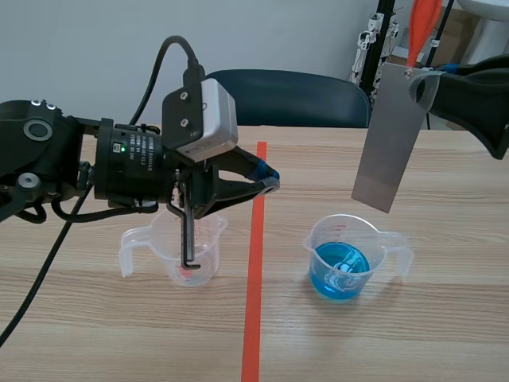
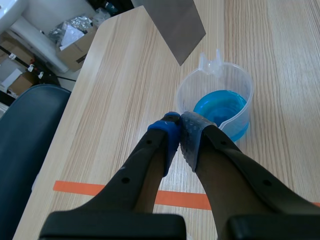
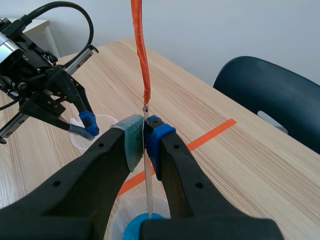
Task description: Do the redox reaction experiment. move the plate over the left beaker
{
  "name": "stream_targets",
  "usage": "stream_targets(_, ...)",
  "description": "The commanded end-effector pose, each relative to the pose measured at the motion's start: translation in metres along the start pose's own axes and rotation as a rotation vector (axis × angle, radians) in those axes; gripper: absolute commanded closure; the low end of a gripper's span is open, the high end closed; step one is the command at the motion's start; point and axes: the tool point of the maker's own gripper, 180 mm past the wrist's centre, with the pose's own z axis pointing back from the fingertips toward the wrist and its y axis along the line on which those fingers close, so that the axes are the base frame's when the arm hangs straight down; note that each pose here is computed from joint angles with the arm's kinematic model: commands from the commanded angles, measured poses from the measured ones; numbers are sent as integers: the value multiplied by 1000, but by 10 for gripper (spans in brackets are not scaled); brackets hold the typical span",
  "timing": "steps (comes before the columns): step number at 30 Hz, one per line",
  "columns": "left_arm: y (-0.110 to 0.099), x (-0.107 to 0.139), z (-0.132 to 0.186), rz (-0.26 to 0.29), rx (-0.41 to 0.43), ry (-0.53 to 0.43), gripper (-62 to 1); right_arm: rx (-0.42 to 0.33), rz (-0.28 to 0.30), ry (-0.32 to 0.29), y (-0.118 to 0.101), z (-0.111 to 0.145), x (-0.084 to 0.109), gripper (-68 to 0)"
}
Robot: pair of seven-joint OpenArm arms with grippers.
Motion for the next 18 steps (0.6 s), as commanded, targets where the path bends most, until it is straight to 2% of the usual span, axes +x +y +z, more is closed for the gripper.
stream_targets(1,6,12,1,-12,11,-38,-27,-2,45,-53,-5,-3,22,-4)
stream_targets(15,6,12,1,-12,11,-38,-26,-1,43,-60,-5,-4,23,-4)
stream_targets(18,6,12,1,-12,11,-38,-26,0,59,-60,-6,-7,26,-4)
